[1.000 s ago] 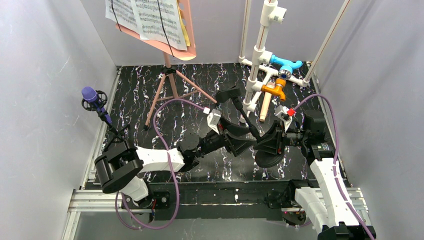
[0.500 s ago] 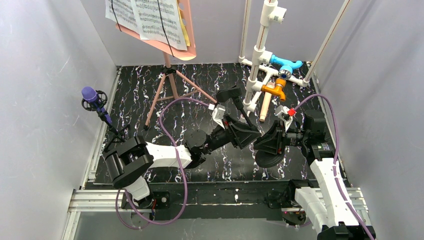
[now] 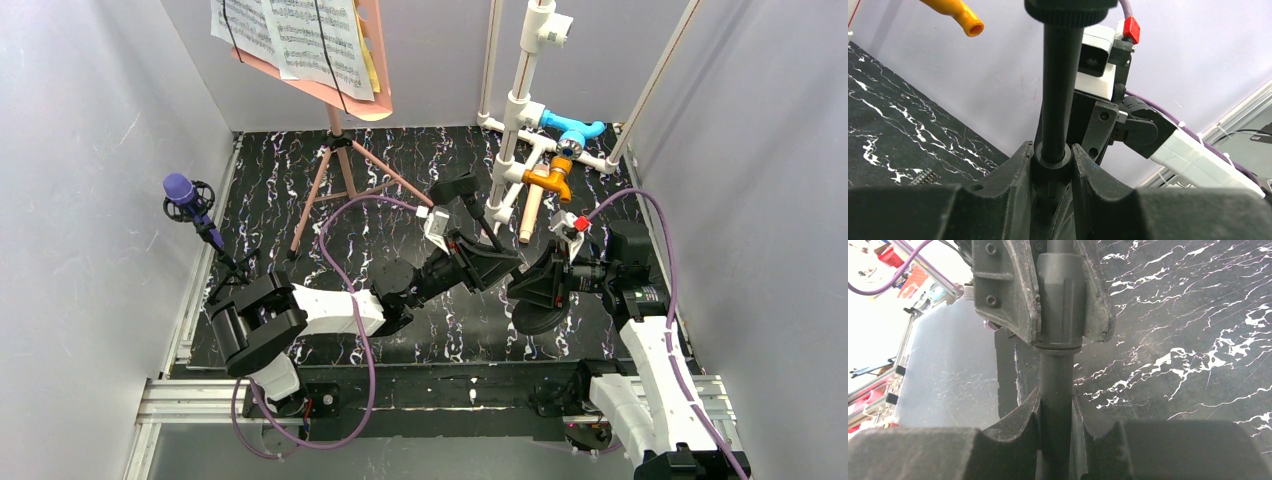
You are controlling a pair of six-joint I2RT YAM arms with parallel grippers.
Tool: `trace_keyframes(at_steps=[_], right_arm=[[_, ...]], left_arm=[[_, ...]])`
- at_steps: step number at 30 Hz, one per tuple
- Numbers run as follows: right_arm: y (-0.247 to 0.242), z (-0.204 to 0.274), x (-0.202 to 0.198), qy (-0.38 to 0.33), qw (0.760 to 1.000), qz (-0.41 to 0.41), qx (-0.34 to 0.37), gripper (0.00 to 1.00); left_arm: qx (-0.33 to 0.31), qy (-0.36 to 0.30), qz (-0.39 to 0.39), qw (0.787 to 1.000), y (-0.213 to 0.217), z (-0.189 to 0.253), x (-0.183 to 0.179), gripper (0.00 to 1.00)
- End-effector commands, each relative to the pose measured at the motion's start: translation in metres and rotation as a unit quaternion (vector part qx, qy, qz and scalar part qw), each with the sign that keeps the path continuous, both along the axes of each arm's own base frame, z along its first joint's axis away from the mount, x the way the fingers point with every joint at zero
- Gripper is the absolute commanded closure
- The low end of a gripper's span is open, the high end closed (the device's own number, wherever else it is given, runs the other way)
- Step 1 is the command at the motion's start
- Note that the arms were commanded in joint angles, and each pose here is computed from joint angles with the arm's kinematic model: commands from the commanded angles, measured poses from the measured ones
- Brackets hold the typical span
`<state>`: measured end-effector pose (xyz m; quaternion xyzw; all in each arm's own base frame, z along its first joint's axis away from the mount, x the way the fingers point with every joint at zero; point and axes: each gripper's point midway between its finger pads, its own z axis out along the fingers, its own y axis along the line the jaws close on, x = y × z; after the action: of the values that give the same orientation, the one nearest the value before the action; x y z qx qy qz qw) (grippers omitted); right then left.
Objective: Pack up the instrument practice props
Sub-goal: Unscrew the knob on the microphone stand.
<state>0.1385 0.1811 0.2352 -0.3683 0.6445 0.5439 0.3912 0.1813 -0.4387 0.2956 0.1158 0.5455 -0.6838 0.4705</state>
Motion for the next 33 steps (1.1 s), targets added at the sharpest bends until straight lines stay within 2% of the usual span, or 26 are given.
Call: trace_keyframes(at_steps=[1,6,10,15,19,21,23,28,29,30,31,33], right_arm=[[0.000,0.010,0.003,-0.039,0.999,-0.001,0.002,0.99],[-0.010,-0.001,0.032,-0.041,0.994,-0.087,-0.050,0.99],[-0.022,-0.003,0.053,-0.054,0.983,-0.153,-0.088,0.99],[-0.040,0.002,0.073,-0.092,0.962,-0.223,-0.130,0.99],[-0.053,0.002,0.083,-0.117,0.945,-0.263,-0.158,0.99],[-0.057,0.001,0.084,-0.128,0.939,-0.271,-0.169,0.99],[-0.059,0.001,0.083,-0.138,0.935,-0.274,-0.175,0.99],[-0.060,-0.003,0.080,-0.134,0.936,-0.273,-0.177,0.99],[-0.056,-0.005,0.078,-0.126,0.941,-0.266,-0.169,0.99],[-0.052,-0.005,0.075,-0.119,0.945,-0.260,-0.157,0.99],[-0.047,0.000,0.075,-0.119,0.950,-0.255,-0.138,0.99],[-0.037,0.010,0.072,-0.102,0.960,-0.244,-0.093,0.99]], left_arm=[[-0.045,0.020,0.035,0.998,0.015,0.024,0.012,1.00],[-0.045,0.082,0.095,0.991,0.027,0.027,0.018,1.00],[0.027,0.135,0.161,0.977,0.026,0.021,0.017,1.00],[0.107,0.220,0.251,0.936,0.030,0.015,0.018,1.00],[0.213,0.299,0.301,0.880,0.028,-0.009,0.019,1.00],[0.247,0.334,0.308,0.856,0.022,-0.013,0.016,1.00],[0.255,0.347,0.301,0.851,0.007,-0.014,0.013,1.00],[0.277,0.321,0.281,0.861,-0.012,-0.013,0.006,1.00],[0.280,0.310,0.279,0.864,-0.011,-0.012,0.006,0.89],[0.280,0.303,0.276,0.868,-0.008,-0.010,0.004,0.66],[0.278,0.297,0.270,0.873,-0.005,-0.008,0.002,0.48],[0.271,0.271,0.258,0.887,0.004,-0.002,-0.001,0.24]])
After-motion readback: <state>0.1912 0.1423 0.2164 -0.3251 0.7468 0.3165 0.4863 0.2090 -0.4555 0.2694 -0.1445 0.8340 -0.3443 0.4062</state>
